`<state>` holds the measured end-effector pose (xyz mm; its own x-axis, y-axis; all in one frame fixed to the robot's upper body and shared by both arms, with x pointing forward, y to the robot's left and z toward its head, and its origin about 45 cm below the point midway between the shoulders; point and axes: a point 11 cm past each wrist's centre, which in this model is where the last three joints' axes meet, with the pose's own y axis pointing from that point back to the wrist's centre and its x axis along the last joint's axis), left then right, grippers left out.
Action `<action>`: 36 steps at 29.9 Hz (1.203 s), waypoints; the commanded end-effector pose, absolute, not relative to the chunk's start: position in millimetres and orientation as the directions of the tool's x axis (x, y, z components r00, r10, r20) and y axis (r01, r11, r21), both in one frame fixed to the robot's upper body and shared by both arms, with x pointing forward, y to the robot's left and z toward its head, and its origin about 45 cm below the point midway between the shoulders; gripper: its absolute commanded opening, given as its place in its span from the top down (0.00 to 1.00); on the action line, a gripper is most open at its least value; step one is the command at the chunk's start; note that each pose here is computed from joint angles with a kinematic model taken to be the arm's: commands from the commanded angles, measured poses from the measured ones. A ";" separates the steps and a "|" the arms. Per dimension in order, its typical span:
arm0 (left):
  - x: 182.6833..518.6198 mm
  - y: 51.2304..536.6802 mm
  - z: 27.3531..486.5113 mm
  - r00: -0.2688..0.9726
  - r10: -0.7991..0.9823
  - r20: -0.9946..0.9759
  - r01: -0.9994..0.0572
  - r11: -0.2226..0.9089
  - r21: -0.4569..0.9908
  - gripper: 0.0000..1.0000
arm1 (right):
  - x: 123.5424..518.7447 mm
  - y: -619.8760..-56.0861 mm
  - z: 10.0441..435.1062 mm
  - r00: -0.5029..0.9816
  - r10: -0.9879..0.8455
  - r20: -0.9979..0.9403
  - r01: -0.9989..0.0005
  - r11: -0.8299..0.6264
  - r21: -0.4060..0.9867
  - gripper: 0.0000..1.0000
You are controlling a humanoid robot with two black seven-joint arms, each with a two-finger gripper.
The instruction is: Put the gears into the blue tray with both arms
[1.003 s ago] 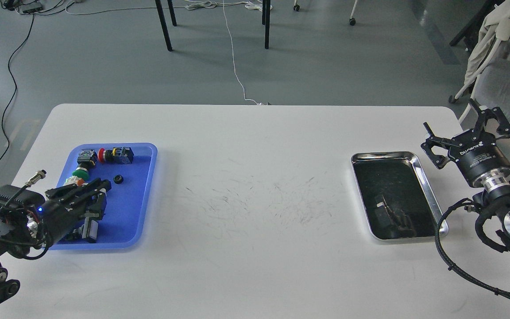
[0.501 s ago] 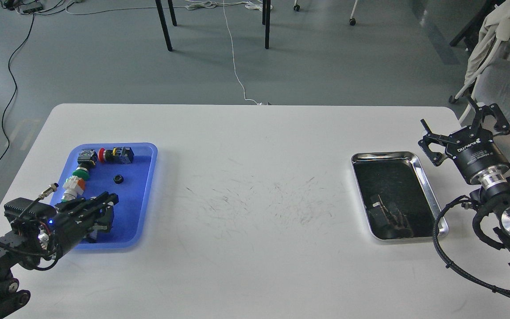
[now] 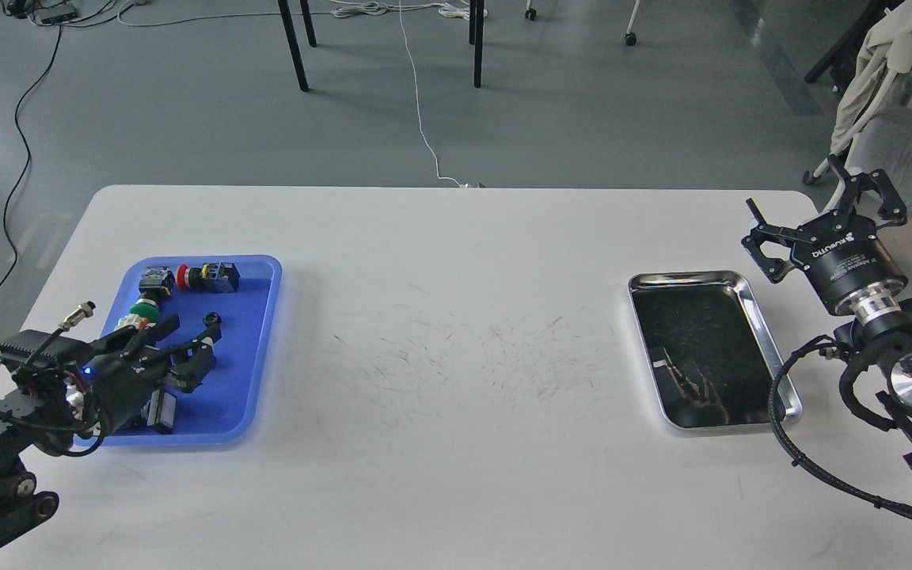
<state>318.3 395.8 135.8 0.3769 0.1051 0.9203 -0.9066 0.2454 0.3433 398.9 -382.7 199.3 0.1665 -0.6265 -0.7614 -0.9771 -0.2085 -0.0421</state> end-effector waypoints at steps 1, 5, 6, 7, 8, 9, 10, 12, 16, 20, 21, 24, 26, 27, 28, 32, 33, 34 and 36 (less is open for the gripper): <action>359.1 397.8 179.6 0.249 0.337 0.908 -0.965 0.163 0.205 0.02 | 405.2 -376.7 207.0 0.190 -0.632 -0.751 -0.972 -0.231 -0.052 0.02; 394.7 382.5 200.5 0.127 0.693 0.709 -0.989 0.033 0.145 0.02 | 414.3 -370.1 219.2 0.221 -0.629 -0.746 -0.966 -0.246 -0.079 0.02; 403.9 375.4 201.1 0.095 0.785 0.612 -0.987 -0.004 0.159 0.02 | 417.5 -367.9 224.0 0.232 -0.627 -0.744 -0.964 -0.250 -0.089 0.02; 411.5 368.4 203.0 0.070 0.846 0.529 -0.985 -0.024 0.168 0.02 | 420.2 -365.3 227.1 0.240 -0.625 -0.743 -0.962 -0.255 -0.097 0.02; 420.3 359.9 206.8 0.044 0.904 0.426 -0.983 -0.037 0.179 0.02 | 423.5 -362.5 232.1 0.252 -0.624 -0.740 -0.959 -0.261 -0.107 0.02; 428.2 353.5 212.2 0.031 0.938 0.344 -0.982 -0.036 0.185 0.02 | 425.4 -360.4 234.7 0.260 -0.624 -0.737 -0.957 -0.267 -0.111 0.02; 436.5 348.7 217.1 0.029 0.964 0.264 -0.980 -0.024 0.197 0.02 | 426.7 -359.2 236.3 0.264 -0.627 -0.733 -0.956 -0.273 -0.112 0.02; 449.8 344.4 216.5 0.053 0.990 0.133 -0.973 0.021 0.230 0.02 | 429.1 -356.0 237.2 0.267 -0.632 -0.727 -0.954 -0.282 -0.106 0.02; 473.1 330.8 197.9 0.128 0.987 -0.094 -0.952 0.148 0.268 0.02 | 433.2 -351.2 238.9 0.251 -0.648 -0.719 -0.956 -0.285 -0.076 0.02; 481.1 333.0 189.2 0.116 0.959 -0.258 -0.950 0.183 0.253 0.02 | 427.9 -353.0 239.4 0.254 -0.638 -0.727 -0.954 -0.290 -0.079 0.02; 481.7 326.9 189.6 0.137 0.947 -0.290 -0.948 0.211 0.239 0.02 | 423.4 -356.5 233.3 0.240 -0.644 -0.727 -0.955 -0.291 -0.058 0.02; 481.6 320.6 193.5 0.179 0.922 -0.342 -0.945 0.258 0.201 0.02 | 419.2 -358.7 226.0 0.230 -0.646 -0.728 -0.948 -0.317 -0.018 0.01; 481.8 319.6 197.5 0.194 0.906 -0.376 -0.947 0.273 0.169 0.02 | 419.5 -358.9 224.1 0.220 -0.642 -0.734 -0.946 -0.324 0.000 0.01; 482.8 319.4 201.0 0.197 0.897 -0.395 -0.951 0.272 0.144 0.02 | 419.6 -358.4 223.0 0.217 -0.641 -0.737 -0.945 -0.328 0.007 0.01; 483.8 318.9 203.7 0.197 0.890 -0.411 -0.955 0.269 0.125 0.02 | 419.8 -358.7 222.0 0.212 -0.640 -0.739 -0.946 -0.325 0.011 0.01; 487.1 307.9 206.1 0.196 0.872 -0.449 -0.959 0.266 0.100 0.02 | 419.9 -362.5 218.6 0.189 -0.637 -0.747 -0.948 -0.317 0.031 0.01; 487.2 304.9 205.0 0.196 0.870 -0.452 -0.957 0.270 0.104 0.02 | 419.8 -363.1 217.5 0.179 -0.640 -0.747 -0.950 -0.310 0.038 0.01; 487.2 302.8 204.3 0.197 0.870 -0.453 -0.956 0.272 0.107 0.02 | 420.2 -364.2 218.0 0.175 -0.640 -0.748 -0.952 -0.303 0.037 0.01; 487.2 301.3 201.4 0.186 0.876 -0.445 -0.957 0.264 0.121 0.02 | 420.2 -365.2 218.4 0.173 -0.640 -0.749 -0.954 -0.298 0.033 0.01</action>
